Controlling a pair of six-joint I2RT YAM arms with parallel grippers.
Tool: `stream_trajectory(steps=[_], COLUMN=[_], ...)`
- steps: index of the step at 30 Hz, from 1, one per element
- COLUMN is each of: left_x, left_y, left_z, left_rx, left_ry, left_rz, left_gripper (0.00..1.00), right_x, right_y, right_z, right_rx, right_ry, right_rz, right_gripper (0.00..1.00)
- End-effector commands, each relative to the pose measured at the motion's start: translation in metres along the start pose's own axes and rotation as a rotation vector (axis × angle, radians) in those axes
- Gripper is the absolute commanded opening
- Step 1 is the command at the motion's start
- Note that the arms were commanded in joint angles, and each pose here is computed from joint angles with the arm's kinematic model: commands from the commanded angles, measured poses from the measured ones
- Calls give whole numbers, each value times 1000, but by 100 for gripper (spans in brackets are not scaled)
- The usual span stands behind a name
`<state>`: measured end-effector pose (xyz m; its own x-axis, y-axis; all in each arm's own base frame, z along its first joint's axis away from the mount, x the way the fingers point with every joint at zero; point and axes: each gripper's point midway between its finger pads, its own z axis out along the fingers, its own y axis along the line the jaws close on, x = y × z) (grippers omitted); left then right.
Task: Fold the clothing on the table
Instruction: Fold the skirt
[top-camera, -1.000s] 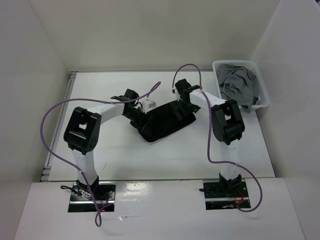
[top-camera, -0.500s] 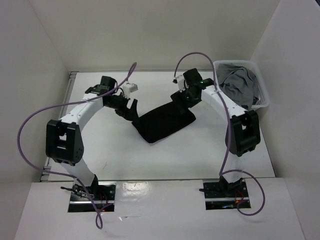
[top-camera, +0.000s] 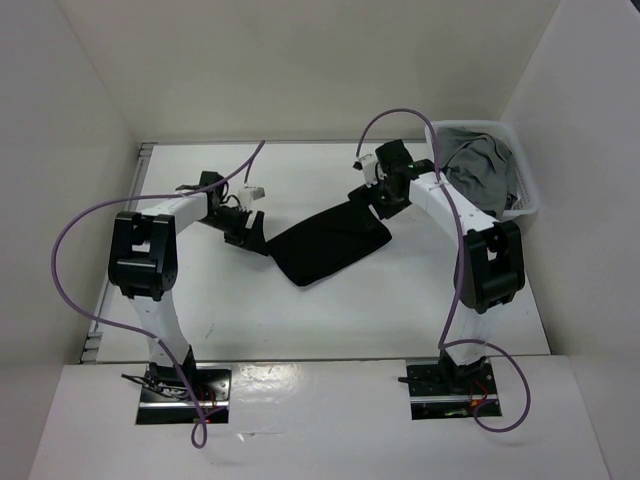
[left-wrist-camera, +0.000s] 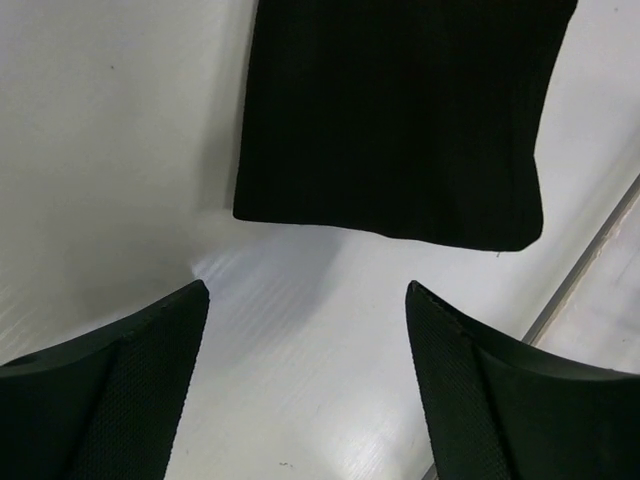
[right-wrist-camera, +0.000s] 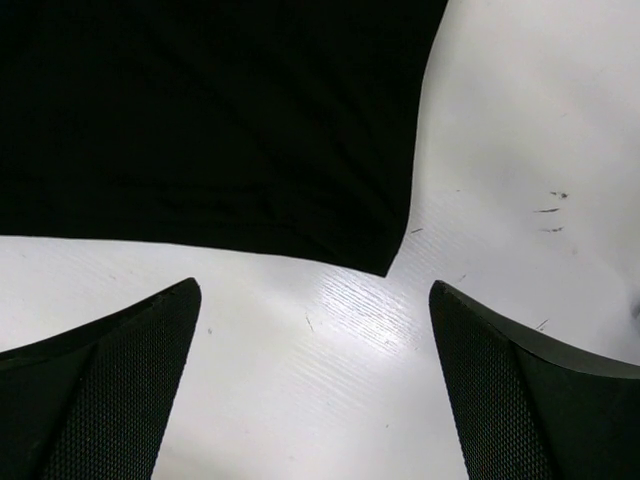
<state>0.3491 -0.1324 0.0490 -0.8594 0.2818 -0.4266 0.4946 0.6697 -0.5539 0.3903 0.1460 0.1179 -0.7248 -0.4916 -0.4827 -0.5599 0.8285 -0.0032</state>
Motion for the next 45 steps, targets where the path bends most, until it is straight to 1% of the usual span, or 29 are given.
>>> stream_trajectory(steps=[1, 3, 4, 7, 9, 12, 15, 21, 27, 28, 31, 36, 41, 45], left_x=[-9, -6, -6, -10, -11, -10, -13, -18, -15, -15, -14, -11, -8, -9], left_y=[-1, 2, 2, 5, 8, 12, 20, 25, 28, 28, 29, 34, 37, 31], left_z=[3, 6, 6, 7, 7, 10, 15, 22, 30, 30, 30, 31, 36, 42], left_rx=[32, 24, 24, 22, 6, -6, -16, -41, -42, -42, -52, -72, -70, -53], left_ry=[-29, -19, -19, -25, -27, -24, -19, -14, 7, 7, 10, 17, 25, 33], left_rz=[52, 45, 45, 51, 57, 58, 57, 73, 58, 58, 58, 57, 40, 54], left_gripper=[84, 80, 77, 75, 71, 71, 69, 69, 68, 64, 63, 56, 55, 55], right_x=[2, 4, 5, 11, 13, 13, 11, 8, 10, 10, 10, 9, 9, 11], right_y=[-1, -4, -3, -8, -4, -4, -5, -8, -7, -7, -7, -10, -10, -10], right_z=[-2, -5, -3, -2, 0, 0, 0, -2, -2, -2, -2, -1, -1, 2], right_rx=[-4, 1, -8, -14, -34, -34, -32, -34, -36, -36, -36, -40, -40, -43], right_ry=[-22, -22, -25, -18, -14, -14, -22, -34, -25, -25, -25, -28, -28, -19], right_rz=[-4, 4, 4, 24, 26, 26, 24, 31, 32, 32, 32, 40, 40, 42], right_gripper=[99, 99, 99, 99, 99, 99, 99, 99, 99, 99, 99, 99, 99, 99])
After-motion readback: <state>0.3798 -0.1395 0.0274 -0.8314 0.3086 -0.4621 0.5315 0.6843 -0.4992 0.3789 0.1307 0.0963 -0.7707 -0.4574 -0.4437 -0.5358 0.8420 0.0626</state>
